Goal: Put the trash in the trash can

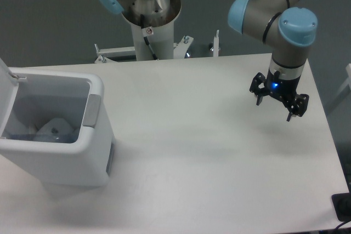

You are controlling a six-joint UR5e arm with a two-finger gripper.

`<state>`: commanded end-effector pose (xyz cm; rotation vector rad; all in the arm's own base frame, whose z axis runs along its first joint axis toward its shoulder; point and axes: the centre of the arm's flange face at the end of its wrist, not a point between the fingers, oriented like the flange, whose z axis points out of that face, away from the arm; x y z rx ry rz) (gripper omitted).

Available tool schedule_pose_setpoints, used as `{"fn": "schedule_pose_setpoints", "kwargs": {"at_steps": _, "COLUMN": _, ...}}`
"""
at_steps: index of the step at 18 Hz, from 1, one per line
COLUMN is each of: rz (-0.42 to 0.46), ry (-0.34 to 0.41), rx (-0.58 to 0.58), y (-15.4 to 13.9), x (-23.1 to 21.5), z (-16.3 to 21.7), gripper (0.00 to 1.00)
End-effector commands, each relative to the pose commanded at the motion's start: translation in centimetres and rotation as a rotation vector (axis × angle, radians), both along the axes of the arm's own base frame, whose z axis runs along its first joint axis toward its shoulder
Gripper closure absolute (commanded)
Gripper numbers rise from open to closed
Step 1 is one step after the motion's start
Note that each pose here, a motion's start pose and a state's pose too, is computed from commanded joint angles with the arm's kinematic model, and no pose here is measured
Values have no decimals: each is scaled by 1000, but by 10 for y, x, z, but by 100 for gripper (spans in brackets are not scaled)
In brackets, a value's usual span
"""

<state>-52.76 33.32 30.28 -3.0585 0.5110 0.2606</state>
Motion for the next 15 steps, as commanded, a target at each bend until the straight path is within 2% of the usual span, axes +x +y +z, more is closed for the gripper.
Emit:
{"fn": "schedule_pose_setpoints", "kwargs": {"at_steps": 3, "rz": -14, "ry": 14, "rx": -56, "y": 1, "x": 0, "z": -1, "gripper": 0}}
{"fn": "schedule_pose_setpoints", "kwargs": {"at_steps": 15, "rz": -34, "ry": 18, "rx": -43, "y": 11, "x": 5, "z": -1, "gripper": 0}}
